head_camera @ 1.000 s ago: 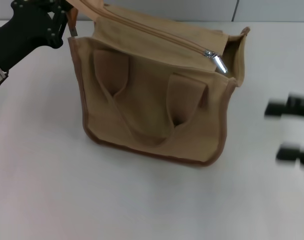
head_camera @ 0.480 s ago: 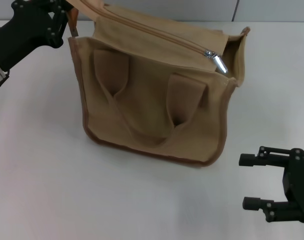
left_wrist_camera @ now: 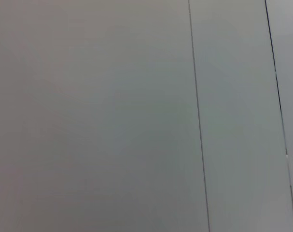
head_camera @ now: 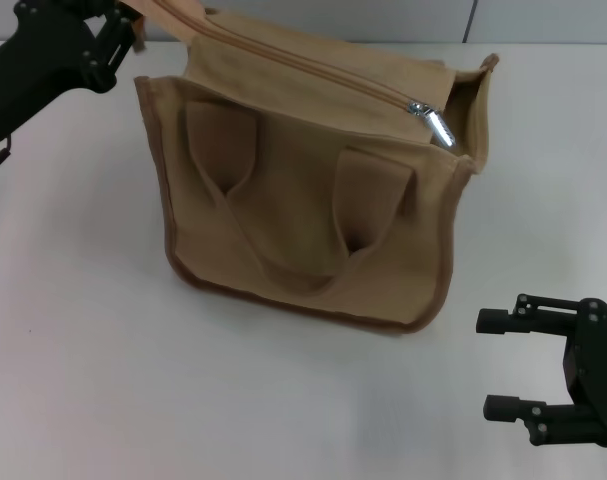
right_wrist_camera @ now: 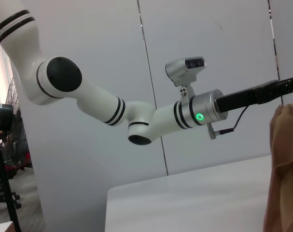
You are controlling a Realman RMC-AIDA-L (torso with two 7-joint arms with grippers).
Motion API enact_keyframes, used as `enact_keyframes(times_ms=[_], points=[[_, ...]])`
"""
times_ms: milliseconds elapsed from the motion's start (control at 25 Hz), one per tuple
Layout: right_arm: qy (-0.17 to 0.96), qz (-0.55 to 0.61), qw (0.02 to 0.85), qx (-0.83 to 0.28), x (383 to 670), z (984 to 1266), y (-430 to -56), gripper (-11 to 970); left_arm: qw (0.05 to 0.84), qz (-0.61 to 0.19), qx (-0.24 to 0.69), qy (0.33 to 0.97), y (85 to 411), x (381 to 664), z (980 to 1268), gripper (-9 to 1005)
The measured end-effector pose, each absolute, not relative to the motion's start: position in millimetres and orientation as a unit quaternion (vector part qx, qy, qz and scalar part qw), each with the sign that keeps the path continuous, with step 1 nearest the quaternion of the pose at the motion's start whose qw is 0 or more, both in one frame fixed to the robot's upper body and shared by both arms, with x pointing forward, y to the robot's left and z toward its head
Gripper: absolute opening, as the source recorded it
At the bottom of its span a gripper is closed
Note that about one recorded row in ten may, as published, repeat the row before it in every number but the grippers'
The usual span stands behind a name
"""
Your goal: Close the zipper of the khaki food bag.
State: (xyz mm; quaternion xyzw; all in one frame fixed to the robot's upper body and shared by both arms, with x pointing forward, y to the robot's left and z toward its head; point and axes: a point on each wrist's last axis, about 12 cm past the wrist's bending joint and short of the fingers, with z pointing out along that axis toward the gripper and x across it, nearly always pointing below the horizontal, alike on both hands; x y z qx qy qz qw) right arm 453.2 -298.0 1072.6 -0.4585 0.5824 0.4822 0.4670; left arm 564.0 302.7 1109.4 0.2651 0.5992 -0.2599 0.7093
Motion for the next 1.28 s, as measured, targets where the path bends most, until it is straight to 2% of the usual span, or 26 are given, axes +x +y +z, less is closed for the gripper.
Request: enact_keyframes(times_ms=[120, 320, 480, 520, 640, 760, 1000, 1160, 1280], points=[[0.583, 0.484, 0.467, -0.456, 453, 1072, -298, 752, 0.697, -0.266, 0.272, 0.608, 308, 565, 1116, 32], [0.584, 0.484, 0.467, -0.455, 452, 1072, -298, 752, 0.649, -0.269, 0.301, 0.644, 324, 567, 1134, 236], [0.585, 0.483, 0.466, -0.454, 453, 1072, -298, 752, 0.61, -0.272, 0.337, 0.663, 334, 565, 1152, 422], [0.586, 0.483, 0.466, -0.454, 453, 1072, -298, 752, 0.589, -0.293, 0.364, 0.66, 339, 559, 1165, 468], [0.589, 0.48, 0.466, -0.454, 454, 1071, -298, 752, 0.574, -0.332, 0.372, 0.65, 342, 552, 1173, 694], [0.59, 0.478, 0.466, -0.454, 454, 1071, -298, 752, 0.568, -0.391, 0.366, 0.625, 338, 543, 1172, 731], [0.589, 0.479, 0.464, -0.456, 456, 1071, -297, 752, 0.536, -0.505, 0.355, 0.576, 303, 529, 1143, 804], [0.596, 0.475, 0.457, -0.458, 458, 1068, -295, 752, 0.489, -0.531, 0.4, 0.565, 275, 512, 1116, 828], [0.603, 0.473, 0.447, -0.462, 458, 1065, -295, 752, 0.465, -0.533, 0.426, 0.564, 266, 500, 1104, 828]])
